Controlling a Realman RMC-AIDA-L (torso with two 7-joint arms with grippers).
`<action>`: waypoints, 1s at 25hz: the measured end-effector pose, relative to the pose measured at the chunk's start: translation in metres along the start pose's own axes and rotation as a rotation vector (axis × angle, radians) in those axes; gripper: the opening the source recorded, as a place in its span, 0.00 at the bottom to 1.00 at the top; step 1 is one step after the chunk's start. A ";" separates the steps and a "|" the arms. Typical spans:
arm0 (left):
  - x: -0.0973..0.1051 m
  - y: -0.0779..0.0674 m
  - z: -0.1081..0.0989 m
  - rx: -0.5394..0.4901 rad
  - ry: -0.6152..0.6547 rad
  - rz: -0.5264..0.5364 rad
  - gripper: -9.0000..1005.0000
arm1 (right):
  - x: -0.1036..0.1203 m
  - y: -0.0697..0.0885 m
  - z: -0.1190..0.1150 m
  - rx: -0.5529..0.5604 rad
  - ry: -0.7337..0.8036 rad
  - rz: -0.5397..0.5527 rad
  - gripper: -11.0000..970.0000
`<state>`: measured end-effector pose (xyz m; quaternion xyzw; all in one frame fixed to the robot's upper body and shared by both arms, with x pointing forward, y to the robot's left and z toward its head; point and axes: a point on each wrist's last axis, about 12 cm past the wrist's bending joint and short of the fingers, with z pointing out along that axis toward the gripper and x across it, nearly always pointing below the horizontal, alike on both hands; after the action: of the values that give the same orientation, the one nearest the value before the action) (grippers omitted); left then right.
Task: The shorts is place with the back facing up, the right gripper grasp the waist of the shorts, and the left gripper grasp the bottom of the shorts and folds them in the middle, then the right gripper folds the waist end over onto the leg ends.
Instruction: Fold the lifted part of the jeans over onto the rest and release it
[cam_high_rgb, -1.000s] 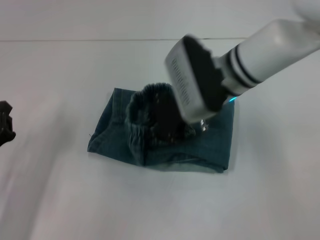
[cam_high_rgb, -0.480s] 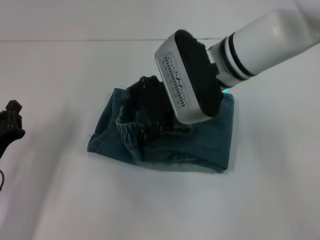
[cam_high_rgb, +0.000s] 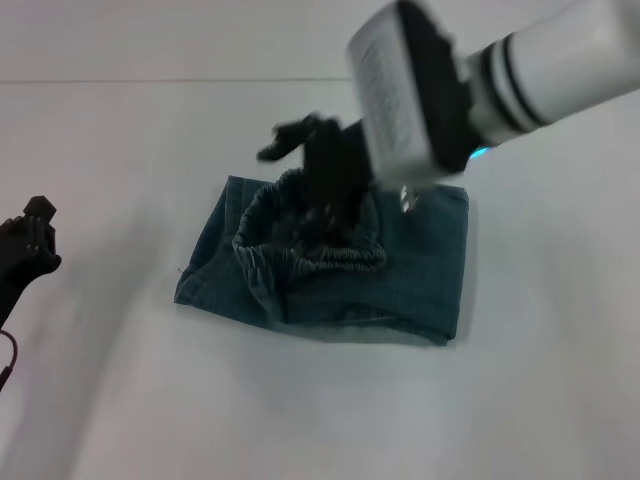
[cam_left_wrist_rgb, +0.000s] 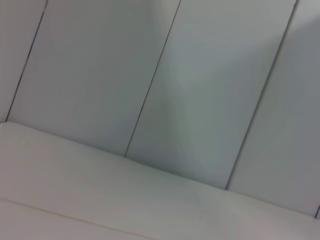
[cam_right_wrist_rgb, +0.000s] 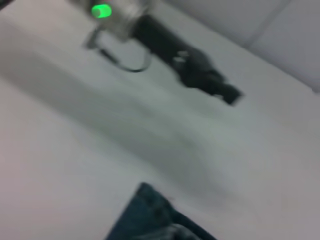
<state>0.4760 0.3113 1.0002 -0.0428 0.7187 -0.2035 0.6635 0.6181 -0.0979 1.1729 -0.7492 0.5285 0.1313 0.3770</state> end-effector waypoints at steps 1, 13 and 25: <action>-0.001 0.000 -0.001 0.006 -0.001 0.006 0.09 | 0.004 -0.002 -0.007 0.018 0.002 0.046 0.93; -0.017 -0.009 -0.014 0.238 -0.029 0.129 0.11 | 0.057 0.009 -0.053 -0.061 0.032 0.519 0.78; -0.019 -0.013 -0.030 0.310 -0.040 0.114 0.47 | 0.056 0.019 -0.041 -0.202 0.119 0.616 0.72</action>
<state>0.4459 0.3126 1.0236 0.0968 0.6665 -0.2733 0.6868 0.6159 -0.1686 1.1593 -0.5942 0.7356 0.2468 0.2119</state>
